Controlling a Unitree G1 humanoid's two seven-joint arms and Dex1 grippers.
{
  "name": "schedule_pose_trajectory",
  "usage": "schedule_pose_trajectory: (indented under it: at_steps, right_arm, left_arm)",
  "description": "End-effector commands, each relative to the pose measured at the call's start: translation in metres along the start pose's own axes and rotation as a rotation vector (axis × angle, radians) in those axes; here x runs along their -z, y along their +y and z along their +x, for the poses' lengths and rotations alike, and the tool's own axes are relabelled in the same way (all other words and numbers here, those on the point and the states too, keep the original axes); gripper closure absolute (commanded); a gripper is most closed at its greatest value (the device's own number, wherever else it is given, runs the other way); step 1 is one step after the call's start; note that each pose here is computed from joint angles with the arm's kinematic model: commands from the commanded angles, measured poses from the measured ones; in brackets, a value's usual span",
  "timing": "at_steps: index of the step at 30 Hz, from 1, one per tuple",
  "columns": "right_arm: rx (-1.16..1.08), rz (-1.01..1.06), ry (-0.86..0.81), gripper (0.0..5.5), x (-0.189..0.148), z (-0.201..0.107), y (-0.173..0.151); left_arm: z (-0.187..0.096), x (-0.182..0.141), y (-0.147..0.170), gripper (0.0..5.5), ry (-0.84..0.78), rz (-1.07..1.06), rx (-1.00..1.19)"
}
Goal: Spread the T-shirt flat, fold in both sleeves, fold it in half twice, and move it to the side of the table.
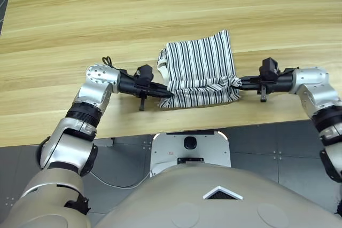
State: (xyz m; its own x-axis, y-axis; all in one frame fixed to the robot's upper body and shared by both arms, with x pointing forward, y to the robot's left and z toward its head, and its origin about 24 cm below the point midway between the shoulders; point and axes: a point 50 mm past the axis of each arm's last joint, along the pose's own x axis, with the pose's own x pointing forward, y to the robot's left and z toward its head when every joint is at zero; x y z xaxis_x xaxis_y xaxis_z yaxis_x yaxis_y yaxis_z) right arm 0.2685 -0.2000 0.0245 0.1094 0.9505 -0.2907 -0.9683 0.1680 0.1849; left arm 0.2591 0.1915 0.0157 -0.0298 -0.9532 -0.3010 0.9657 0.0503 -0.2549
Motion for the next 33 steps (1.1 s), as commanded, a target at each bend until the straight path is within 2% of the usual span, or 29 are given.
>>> schedule_pose_trajectory:
  at_steps: [1,8,11,19,25,30,31,33]
  right_arm:
    - [0.02,0.072,-0.083,5.4,-0.02,0.011,-0.017]
    - [0.019,0.145,-0.158,5.4,-0.034,0.014,-0.028]
    - [0.037,0.147,-0.183,5.4,-0.04,0.015,-0.031]
    - [0.242,0.071,-0.207,5.4,-0.045,0.02,-0.05]
    - [0.382,-0.014,-0.145,5.4,-0.046,0.028,-0.06]
    - [0.415,-0.071,0.004,5.4,-0.032,0.032,-0.059]
    - [0.418,-0.085,0.03,5.4,-0.029,0.032,-0.058]
    - [0.444,-0.104,0.059,4.97,-0.026,0.032,-0.059]
  left_arm:
    - [-0.008,-0.007,0.009,5.4,-0.126,-0.081,-0.051]
    - [-0.009,-0.026,0.014,5.4,-0.247,-0.086,-0.045]
    - [-0.007,-0.036,0.025,5.4,-0.284,-0.082,-0.108]
    - [-0.003,-0.035,0.054,5.4,-0.202,-0.059,-0.415]
    - [0.004,-0.028,0.062,5.4,-0.111,-0.028,-0.529]
    - [0.005,-0.024,0.068,5.4,-0.05,-0.001,-0.638]
    - [0.005,-0.026,0.069,5.02,-0.066,-0.003,-0.644]
    - [0.005,-0.031,0.07,4.74,-0.12,0.003,-0.665]
